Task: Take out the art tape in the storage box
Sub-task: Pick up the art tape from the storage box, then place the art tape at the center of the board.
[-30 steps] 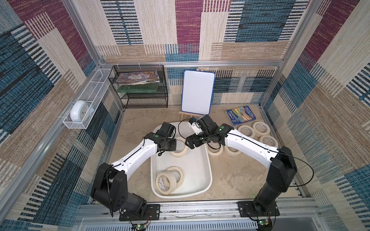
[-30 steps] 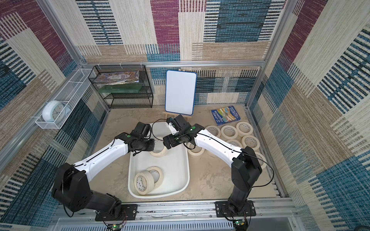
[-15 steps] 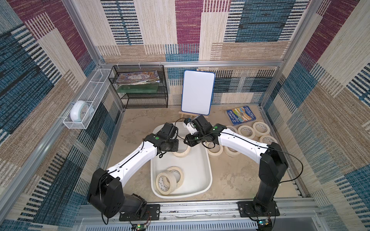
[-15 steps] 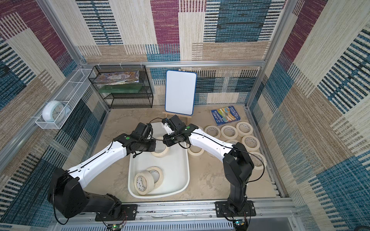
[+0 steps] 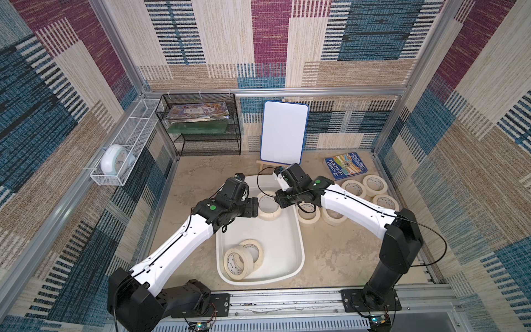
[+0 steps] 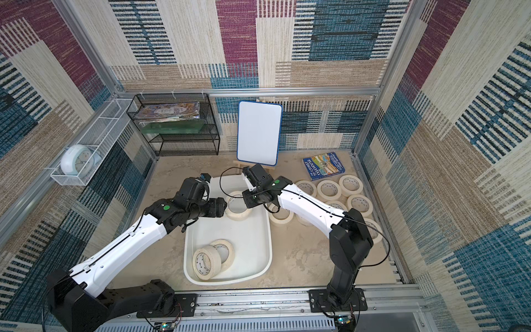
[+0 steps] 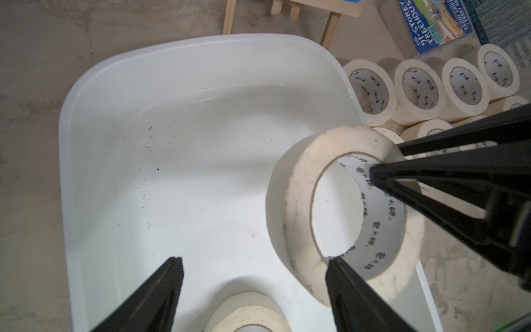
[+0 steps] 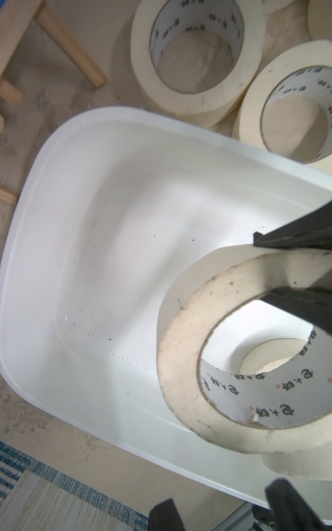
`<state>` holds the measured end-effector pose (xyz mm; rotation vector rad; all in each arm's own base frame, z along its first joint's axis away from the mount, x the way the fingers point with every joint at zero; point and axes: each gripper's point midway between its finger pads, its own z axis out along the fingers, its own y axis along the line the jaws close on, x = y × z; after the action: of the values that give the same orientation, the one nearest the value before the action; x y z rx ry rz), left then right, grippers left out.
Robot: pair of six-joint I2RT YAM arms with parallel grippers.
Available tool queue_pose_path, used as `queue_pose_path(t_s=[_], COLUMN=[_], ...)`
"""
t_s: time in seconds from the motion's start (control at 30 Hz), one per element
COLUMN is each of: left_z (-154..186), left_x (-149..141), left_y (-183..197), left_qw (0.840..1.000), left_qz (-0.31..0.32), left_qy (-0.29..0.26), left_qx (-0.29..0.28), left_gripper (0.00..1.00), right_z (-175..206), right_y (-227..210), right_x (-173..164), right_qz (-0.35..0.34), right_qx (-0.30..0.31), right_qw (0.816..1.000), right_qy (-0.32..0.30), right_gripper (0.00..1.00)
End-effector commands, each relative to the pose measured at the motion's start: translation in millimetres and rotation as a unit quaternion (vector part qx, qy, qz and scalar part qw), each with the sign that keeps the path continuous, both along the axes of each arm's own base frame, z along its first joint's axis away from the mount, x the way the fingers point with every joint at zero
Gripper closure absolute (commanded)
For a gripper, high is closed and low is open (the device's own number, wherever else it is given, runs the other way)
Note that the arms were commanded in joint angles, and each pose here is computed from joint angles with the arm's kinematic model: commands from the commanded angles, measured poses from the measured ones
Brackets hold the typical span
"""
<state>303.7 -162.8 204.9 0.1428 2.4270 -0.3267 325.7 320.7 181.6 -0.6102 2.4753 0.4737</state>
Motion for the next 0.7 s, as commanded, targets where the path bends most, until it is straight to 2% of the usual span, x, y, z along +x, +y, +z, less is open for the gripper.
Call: queue_pose_path(t_s=[0.0,0.1,0.17,0.3,0.4,0.53,0.67], left_z=[-0.2,-8.8,-13.3,-21.1,-23.6,-24.8,-19.5], left_x=[-3.5,-1.8,0.3,5.3,7.9,9.2,12.7], left_y=[16.2,20.0,16.6,8.9,4.7,2.3,-1.4], left_qw=[0.999,0.999,0.999,0.999,0.999,0.999,0.999], left_qz=[0.010,0.016,0.012,-0.003,-0.010,-0.018,-0.021], left_qy=[-0.011,-0.013,-0.008,0.003,0.004,0.001,-0.008], left_qx=[0.039,0.050,0.048,0.049,0.047,0.046,0.037], left_gripper=[0.09,0.00,0.01,0.01,0.01,0.01,0.01], right_z=[12.7,26.1,32.1,19.7,-2.6,-40.0,-71.4], right_y=[-44.2,-93.4,-131.3,-221.4,-271.8,-314.7,-332.9], right_x=[-1.0,-12.3,-20.3,-38.5,-53.6,-66.5,-71.6], right_qz=[-0.073,-0.140,-0.193,-0.315,-0.384,-0.452,-0.498], right_qx=[-0.022,-0.027,-0.021,-0.025,-0.040,-0.044,0.003], right_qw=[0.997,0.989,0.980,0.948,0.922,0.891,0.867], right_qy=[-0.015,-0.029,-0.036,-0.033,-0.018,0.014,0.038], right_gripper=[1.00,1.00,1.00,1.00,1.00,1.00,1.00])
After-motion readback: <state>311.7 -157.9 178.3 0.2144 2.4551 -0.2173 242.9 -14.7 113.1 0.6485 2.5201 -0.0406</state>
